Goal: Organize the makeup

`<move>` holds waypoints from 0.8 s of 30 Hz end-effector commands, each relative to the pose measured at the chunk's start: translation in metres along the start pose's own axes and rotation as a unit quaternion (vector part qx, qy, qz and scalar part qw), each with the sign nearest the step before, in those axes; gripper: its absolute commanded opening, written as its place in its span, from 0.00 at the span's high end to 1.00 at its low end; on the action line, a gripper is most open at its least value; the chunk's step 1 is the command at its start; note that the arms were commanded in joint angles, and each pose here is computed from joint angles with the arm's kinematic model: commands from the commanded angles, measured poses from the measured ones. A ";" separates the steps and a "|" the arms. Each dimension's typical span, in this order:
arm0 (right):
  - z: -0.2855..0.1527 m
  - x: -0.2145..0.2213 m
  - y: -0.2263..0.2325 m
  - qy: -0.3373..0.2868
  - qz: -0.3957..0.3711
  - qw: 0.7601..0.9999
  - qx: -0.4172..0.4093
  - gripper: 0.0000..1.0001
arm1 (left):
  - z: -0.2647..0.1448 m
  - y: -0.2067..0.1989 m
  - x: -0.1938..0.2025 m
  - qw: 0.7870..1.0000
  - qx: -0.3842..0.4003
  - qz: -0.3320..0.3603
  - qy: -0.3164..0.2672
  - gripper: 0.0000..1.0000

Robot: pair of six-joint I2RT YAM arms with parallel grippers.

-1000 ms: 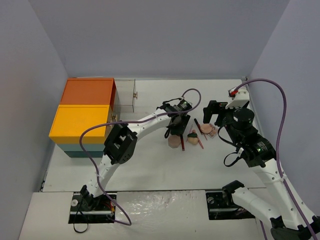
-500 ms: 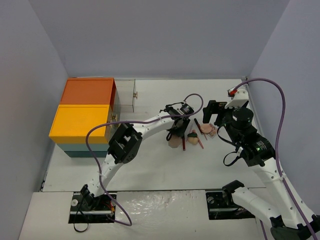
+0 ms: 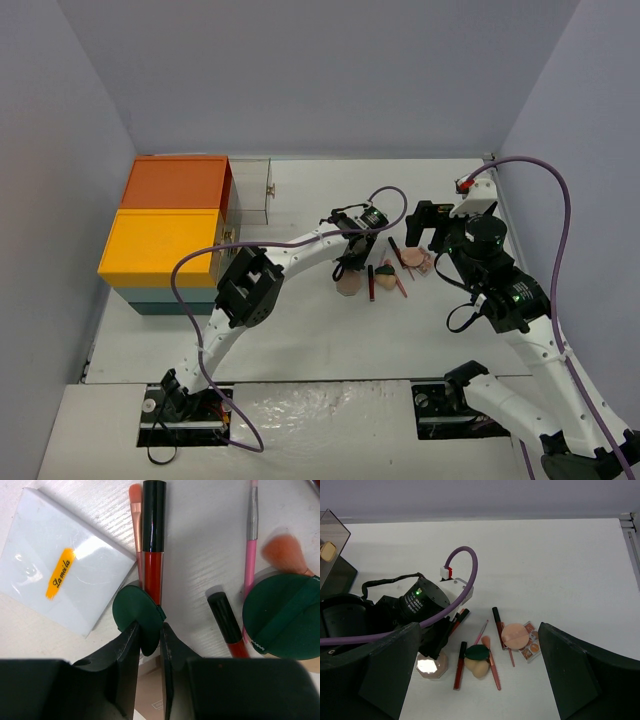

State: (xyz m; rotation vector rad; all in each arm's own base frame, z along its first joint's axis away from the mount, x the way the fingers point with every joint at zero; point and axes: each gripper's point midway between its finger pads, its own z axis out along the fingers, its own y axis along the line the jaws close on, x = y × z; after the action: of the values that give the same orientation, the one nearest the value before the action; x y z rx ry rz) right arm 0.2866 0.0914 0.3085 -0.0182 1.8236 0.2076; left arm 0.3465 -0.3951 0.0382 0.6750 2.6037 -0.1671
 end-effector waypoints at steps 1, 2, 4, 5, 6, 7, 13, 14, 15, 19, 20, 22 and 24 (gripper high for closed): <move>0.005 -0.013 0.004 -0.021 0.005 1.000 -0.004 0.00 | -0.061 -0.006 -0.042 0.997 0.026 -0.006 -0.067 0.98; 0.005 -0.013 0.004 -0.020 0.004 1.000 -0.004 0.00 | -0.064 -0.006 -0.043 0.997 0.028 -0.006 -0.069 0.98; 0.006 -0.012 0.005 -0.019 0.003 1.000 -0.005 0.00 | -0.066 -0.006 -0.043 0.997 0.029 -0.005 -0.069 0.99; 0.007 -0.012 0.006 -0.018 0.004 1.000 -0.006 0.00 | -0.066 -0.005 -0.043 0.997 0.028 -0.005 -0.068 1.00; 0.007 -0.012 0.006 -0.018 0.004 1.000 -0.008 0.00 | -0.067 -0.005 -0.043 0.997 0.027 -0.004 -0.067 1.00; 0.007 -0.013 0.007 -0.018 0.003 1.000 -0.009 0.00 | -0.068 -0.005 -0.042 0.998 0.027 -0.002 -0.065 1.00; 0.007 -0.011 0.008 -0.016 0.004 1.000 -0.012 0.00 | -0.061 -0.004 -0.042 0.998 0.022 0.002 -0.066 1.00; 0.007 -0.011 0.008 -0.016 0.005 1.000 -0.013 0.00 | -0.056 -0.004 -0.040 0.998 0.020 0.003 -0.062 1.00; 0.007 -0.011 0.009 -0.015 0.005 1.000 -0.014 0.00 | -0.051 -0.004 -0.038 0.998 0.018 0.004 -0.059 1.00; 0.006 -0.012 0.009 -0.016 0.003 1.000 -0.015 0.00 | -0.041 -0.005 -0.036 0.998 0.017 0.007 -0.053 0.97; 0.006 -0.012 0.009 -0.016 0.003 1.000 -0.015 0.00 | -0.040 -0.005 -0.036 0.998 0.016 0.007 -0.054 0.96; 0.005 -0.012 0.008 -0.016 0.002 1.000 -0.015 0.00 | -0.038 -0.004 -0.036 0.998 0.015 0.009 -0.053 0.91; 0.005 -0.012 0.008 -0.016 0.002 1.000 -0.014 0.00 | -0.035 -0.003 -0.034 0.999 0.014 0.013 -0.049 0.85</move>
State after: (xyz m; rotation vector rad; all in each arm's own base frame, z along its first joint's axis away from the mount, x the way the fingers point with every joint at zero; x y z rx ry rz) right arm 0.2896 0.0955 0.3024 -0.0330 1.8452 0.2129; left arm 0.3439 -0.3920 0.0510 0.7003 2.5941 -0.1698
